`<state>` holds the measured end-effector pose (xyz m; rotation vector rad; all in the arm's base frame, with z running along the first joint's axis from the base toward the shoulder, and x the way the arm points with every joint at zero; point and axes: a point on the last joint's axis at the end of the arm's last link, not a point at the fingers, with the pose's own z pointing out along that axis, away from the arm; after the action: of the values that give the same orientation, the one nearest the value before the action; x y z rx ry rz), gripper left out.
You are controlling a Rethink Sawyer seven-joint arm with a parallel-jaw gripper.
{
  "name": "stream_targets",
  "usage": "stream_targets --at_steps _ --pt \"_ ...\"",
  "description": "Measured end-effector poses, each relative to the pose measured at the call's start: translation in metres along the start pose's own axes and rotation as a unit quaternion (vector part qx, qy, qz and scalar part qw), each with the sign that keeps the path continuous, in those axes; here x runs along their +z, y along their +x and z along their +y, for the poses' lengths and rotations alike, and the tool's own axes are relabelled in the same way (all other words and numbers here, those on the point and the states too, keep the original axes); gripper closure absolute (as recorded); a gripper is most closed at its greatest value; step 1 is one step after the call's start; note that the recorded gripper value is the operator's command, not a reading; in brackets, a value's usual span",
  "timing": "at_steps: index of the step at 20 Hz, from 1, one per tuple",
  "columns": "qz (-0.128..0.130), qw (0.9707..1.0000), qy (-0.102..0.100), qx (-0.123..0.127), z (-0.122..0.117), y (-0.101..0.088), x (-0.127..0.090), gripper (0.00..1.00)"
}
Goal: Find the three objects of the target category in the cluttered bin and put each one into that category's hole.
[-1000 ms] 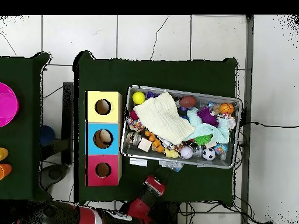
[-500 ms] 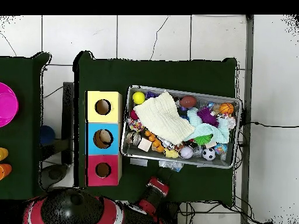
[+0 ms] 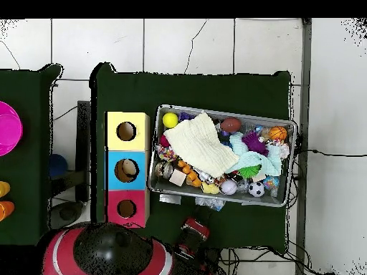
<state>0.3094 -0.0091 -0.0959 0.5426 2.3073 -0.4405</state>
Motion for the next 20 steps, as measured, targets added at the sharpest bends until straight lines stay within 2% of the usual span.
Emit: stream_targets --at_steps 14,20 --pt "-0.027 0.9993 0.016 -0.017 0.005 0.005 -0.001 0.0" --pt "-0.048 0.9973 0.047 -0.032 0.01 0.011 -0.002 0.0"
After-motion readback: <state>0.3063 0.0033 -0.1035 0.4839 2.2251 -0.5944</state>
